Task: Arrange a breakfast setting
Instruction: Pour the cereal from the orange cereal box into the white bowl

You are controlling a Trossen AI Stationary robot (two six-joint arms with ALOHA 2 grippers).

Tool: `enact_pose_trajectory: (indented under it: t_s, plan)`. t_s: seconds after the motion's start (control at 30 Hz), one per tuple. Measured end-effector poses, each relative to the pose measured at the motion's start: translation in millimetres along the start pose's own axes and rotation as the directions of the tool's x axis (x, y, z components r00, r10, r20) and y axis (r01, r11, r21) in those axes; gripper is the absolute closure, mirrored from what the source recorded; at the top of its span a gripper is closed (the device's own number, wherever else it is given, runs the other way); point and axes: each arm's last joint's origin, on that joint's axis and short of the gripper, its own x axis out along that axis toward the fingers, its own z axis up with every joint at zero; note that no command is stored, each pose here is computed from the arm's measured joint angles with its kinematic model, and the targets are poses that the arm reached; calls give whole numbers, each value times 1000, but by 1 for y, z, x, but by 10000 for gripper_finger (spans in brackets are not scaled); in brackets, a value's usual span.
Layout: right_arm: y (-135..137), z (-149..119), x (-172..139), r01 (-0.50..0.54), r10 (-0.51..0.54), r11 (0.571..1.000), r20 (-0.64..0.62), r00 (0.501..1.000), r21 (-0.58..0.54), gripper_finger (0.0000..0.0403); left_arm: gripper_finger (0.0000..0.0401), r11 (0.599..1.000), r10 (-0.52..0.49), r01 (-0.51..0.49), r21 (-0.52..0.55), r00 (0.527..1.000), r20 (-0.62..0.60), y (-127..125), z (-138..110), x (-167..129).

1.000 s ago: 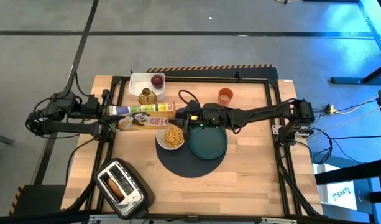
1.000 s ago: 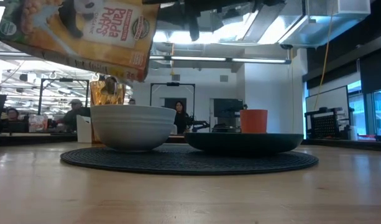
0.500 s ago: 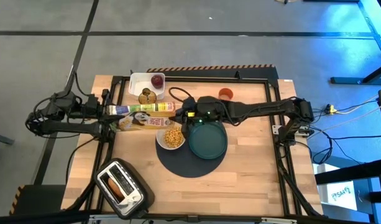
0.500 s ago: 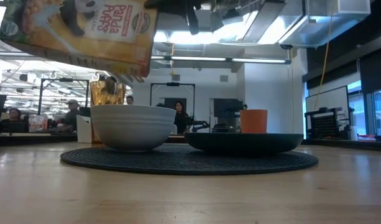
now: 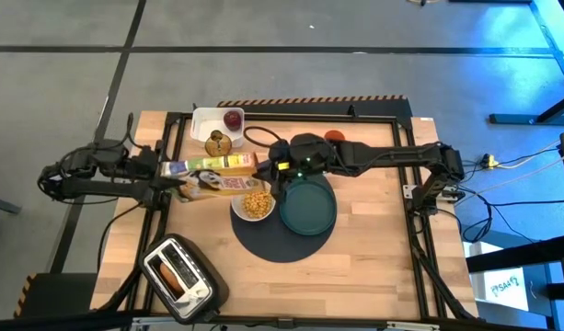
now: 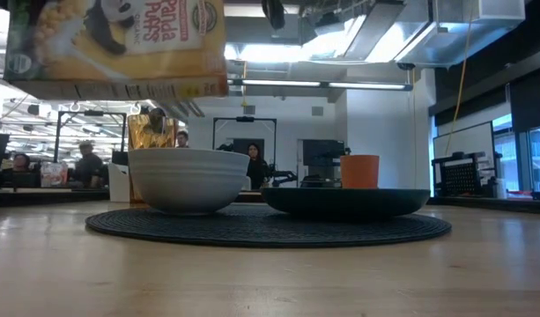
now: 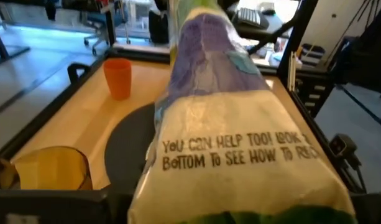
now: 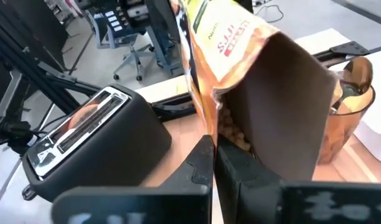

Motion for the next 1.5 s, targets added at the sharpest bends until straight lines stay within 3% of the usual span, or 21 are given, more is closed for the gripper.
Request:
enact_pose_trajectory:
  t_s: [0.2,0.37,0.77,1.23,1.5]
  plan:
    - [2,4,14,-58,58,998,-20,998,6,403,224,1000,-15,14,-8,998,-59,1,-11,13]
    - [2,5,29,-64,64,998,-109,992,7,403,230,998,-51,48,-31,994,-96,0,-16,27]
    - [10,29,17,-50,45,998,-123,991,-36,403,251,999,-39,36,-34,995,-91,0,-14,31]
    - [9,24,16,-33,27,999,-203,979,-26,403,152,995,-73,56,-77,969,-237,-1,-15,55]
    - [5,14,37,-59,54,998,-207,977,-20,403,143,994,-89,70,-82,963,-253,-2,-13,64]
